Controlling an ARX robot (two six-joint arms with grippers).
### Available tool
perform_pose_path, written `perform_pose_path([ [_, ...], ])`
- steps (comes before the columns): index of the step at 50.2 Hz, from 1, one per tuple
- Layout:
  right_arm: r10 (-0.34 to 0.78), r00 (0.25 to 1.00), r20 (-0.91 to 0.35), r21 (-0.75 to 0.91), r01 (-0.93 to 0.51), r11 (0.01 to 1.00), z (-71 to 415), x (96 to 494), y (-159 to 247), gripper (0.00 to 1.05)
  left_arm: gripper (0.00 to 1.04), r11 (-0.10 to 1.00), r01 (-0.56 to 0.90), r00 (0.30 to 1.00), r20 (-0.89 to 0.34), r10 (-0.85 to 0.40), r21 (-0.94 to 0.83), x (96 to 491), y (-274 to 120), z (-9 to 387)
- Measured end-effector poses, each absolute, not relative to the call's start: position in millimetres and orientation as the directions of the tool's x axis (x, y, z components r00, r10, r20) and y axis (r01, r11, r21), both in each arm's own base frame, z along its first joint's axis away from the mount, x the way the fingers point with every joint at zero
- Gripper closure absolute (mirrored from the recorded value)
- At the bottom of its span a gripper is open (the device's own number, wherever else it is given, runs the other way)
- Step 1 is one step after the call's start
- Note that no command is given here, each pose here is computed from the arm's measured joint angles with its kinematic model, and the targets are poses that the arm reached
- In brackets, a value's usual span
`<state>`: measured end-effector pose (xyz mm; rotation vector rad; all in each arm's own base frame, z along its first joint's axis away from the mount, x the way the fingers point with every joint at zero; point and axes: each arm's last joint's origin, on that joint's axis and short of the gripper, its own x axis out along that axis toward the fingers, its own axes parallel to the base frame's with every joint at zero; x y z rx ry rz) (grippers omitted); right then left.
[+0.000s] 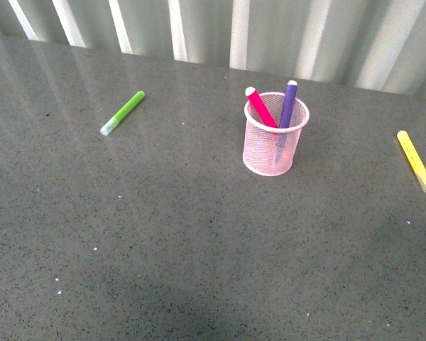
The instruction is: Insert purple and pink pens into pink cup
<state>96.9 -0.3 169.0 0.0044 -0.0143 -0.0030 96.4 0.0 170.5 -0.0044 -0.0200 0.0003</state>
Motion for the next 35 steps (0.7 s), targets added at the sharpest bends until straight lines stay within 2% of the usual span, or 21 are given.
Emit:
perform_pose_path([
  [7,-0.003,1.0,0.014,0.004,0.003,1.0,169.0,96.9,-0.3,0.99,0.07,1.0,0.0,1.0,0.02,0.0,-0.004,96.5,0.0,170.5],
  [17,-0.003,1.0,0.014,0.004,0.003,1.0,169.0,96.9,-0.3,0.7,0.07,1.0,0.0,1.0,0.02,0.0,-0.004,96.4,0.0,170.5],
  [22,-0.003,1.0,0.014,0.004,0.003,1.0,169.0,96.9,-0.3,0.5,0.07,1.0,0.0,1.0,0.02,0.0,-0.004,96.5,0.0,170.5],
  [32,-0.003,1.0,0.014,0.004,0.003,1.0,169.0,96.9,-0.3,0.22,0.07,1.0,0.0,1.0,0.02,0.0,-0.004,96.5,0.0,170.5],
  [35,-0.003,1.0,0.014,0.005,0.003,1.0,169.0,96.9,-0.3,0.06,0.07,1.0,0.0,1.0,0.02,0.0,-0.004,96.5,0.0,170.5],
])
